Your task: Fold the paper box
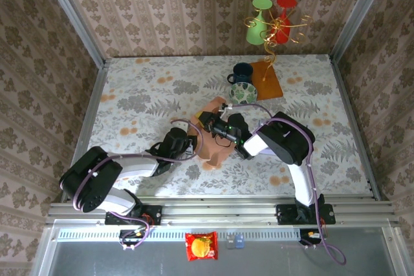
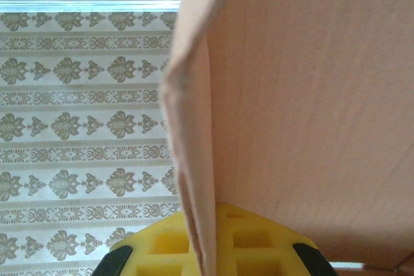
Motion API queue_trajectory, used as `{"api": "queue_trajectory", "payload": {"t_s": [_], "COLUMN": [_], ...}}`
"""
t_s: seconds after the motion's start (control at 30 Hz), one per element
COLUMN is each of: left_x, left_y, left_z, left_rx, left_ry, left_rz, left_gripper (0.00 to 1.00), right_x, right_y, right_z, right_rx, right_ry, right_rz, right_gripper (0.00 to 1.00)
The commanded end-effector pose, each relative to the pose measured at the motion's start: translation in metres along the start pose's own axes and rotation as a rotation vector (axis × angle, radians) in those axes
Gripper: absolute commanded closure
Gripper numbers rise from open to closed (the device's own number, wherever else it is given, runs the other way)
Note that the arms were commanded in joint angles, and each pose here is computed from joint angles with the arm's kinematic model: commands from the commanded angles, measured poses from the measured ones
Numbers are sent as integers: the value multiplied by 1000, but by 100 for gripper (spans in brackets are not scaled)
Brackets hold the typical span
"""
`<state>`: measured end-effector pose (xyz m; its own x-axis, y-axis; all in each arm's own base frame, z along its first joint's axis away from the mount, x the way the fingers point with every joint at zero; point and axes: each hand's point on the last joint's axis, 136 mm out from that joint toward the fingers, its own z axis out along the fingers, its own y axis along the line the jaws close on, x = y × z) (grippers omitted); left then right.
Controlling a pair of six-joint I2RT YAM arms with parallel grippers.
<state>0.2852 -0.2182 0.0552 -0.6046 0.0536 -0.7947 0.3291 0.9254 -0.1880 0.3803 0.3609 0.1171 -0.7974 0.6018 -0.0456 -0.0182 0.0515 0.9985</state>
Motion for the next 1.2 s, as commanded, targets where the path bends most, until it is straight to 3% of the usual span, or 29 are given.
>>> {"api": "queue_trajectory", "payload": {"t_s": [0.0,0.43,0.83,0.9,1.0,1.17], "left_x": [-26,-27,-38,-40,-44,-55], "left_y": [-7,4,1,3,5,7], "left_z": [2,10,17,16,14,4], "left_rx": [18,-44,-94,-119,-154,-167], "left_ry": [-72,-64,-84,-85,-83,-74], "left_rz": [-39,-61,-111,-124,-142,-129], "left_gripper": [59,60,80,85,100,100], "right_x": [18,18,18,17,15,6], "right_y": [-16,-33,-35,-33,-27,-7], "right_z": [4,0,2,3,2,-15], "right_rx": [32,72,76,74,69,120], "right_ry": [58,54,43,35,20,-29], "right_rz": [-31,0,57,76,102,107], "right_gripper": [100,100,100,92,71,54]}}
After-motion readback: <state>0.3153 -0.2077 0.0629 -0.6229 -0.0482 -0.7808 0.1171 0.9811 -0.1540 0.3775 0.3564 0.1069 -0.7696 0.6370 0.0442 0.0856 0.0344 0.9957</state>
